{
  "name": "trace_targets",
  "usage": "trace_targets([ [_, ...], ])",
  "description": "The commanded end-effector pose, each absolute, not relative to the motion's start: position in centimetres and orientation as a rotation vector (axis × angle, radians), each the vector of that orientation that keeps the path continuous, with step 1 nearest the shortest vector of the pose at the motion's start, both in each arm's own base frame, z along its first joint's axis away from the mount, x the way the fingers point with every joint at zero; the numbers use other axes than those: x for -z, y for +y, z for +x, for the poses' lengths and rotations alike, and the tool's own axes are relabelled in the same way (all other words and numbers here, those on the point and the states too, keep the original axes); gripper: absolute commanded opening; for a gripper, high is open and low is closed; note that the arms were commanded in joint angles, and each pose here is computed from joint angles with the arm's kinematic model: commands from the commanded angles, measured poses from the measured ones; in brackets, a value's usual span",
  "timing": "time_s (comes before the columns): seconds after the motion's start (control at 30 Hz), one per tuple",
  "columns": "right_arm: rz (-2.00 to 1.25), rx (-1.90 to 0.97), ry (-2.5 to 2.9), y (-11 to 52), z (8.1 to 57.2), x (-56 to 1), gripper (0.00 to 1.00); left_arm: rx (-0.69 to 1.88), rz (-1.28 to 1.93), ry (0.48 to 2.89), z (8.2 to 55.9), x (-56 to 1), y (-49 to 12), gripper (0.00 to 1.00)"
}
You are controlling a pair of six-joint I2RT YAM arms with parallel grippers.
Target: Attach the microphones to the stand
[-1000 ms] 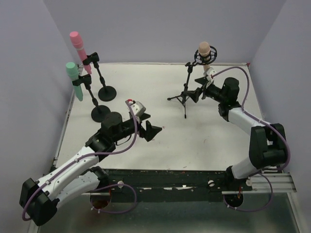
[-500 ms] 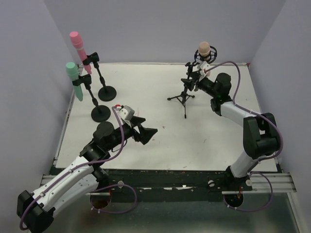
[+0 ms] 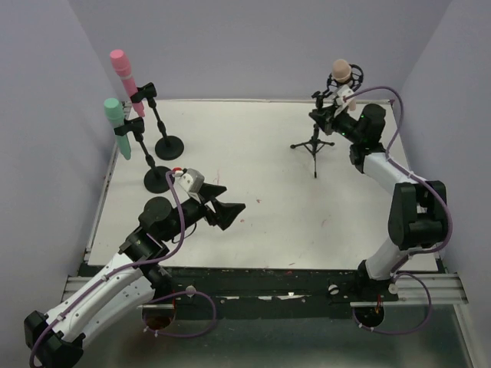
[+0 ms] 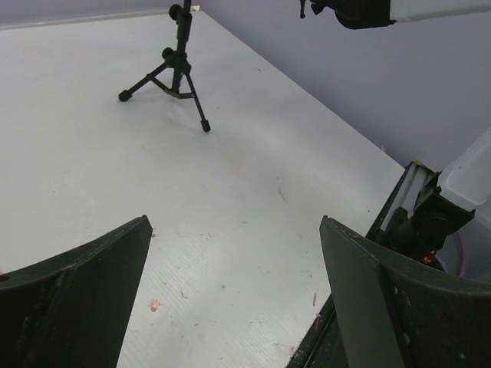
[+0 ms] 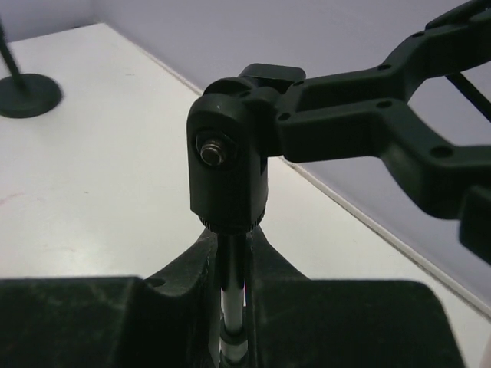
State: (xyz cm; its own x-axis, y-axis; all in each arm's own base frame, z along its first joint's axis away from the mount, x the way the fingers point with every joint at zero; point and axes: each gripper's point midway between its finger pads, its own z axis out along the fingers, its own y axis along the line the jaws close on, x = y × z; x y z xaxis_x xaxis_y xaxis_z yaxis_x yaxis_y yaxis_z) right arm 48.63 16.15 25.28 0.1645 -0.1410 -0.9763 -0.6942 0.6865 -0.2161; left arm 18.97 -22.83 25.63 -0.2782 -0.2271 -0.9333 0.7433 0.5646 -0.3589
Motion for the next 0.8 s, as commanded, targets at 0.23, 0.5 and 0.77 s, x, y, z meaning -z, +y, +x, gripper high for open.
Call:
trace_targets([
  [0.23, -0.492, -0.244, 1.425, -2.3, 51.0, -29.8, 0.07, 0.998, 0.436, 1.562, 18.0, -25.3, -21.8, 0.99],
  [0.5, -0.462, -0.258, 1.485, -4.3, 50.5, -27.7, 0.11, 1.000, 0.435, 1.552, 17.6, -24.9, -21.5, 0.99],
  [0.77, -0.464, -0.308, 1.518, -3.5, 49.3, -25.8, 0.18, 1.001, 0.430, 1.549, 17.1, -24.5, -21.0, 0.99],
])
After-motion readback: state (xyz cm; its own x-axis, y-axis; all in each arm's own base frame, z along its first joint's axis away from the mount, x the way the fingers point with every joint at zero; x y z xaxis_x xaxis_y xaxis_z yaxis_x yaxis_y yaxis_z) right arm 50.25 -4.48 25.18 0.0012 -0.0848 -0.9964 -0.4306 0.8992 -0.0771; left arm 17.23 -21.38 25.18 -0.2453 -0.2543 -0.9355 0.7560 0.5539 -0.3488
